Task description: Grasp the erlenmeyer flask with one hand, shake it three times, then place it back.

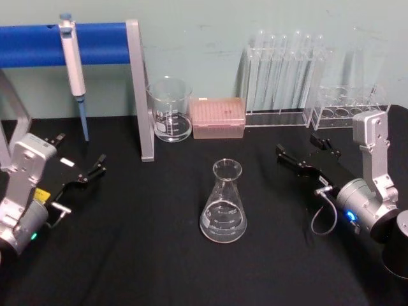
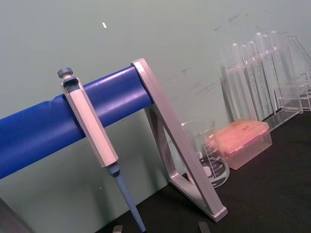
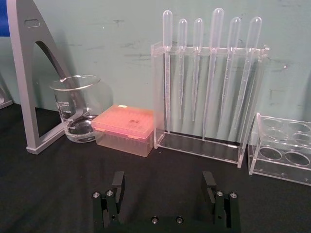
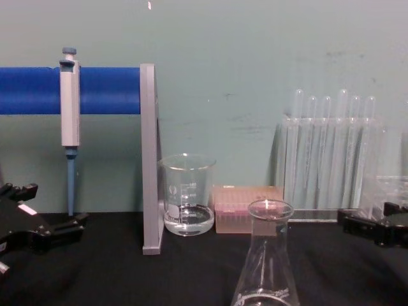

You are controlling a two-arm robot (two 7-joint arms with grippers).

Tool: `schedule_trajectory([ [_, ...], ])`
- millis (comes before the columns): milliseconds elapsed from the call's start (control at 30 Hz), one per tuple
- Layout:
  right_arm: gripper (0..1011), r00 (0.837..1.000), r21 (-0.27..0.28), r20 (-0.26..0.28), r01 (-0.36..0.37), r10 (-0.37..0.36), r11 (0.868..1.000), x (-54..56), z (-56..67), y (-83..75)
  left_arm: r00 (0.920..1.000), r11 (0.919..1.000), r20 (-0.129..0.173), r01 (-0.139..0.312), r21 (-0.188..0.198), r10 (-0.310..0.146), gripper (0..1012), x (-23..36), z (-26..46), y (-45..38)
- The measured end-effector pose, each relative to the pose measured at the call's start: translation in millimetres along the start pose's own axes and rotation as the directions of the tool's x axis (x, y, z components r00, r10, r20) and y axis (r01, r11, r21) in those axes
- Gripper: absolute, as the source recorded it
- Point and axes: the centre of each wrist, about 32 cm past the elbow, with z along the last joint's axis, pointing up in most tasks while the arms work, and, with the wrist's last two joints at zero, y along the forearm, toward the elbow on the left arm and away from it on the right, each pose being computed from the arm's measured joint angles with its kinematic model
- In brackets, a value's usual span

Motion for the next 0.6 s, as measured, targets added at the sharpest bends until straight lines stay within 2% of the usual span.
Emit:
schedule_trajectory([
  [600, 1000, 1.0, 0.0, 0.0, 0.0, 0.0, 1.0, 0.0, 0.0, 0.0, 1.0, 1.0, 0.0, 0.0, 0.0, 0.0, 1001, 0.0, 0.0, 0.0],
])
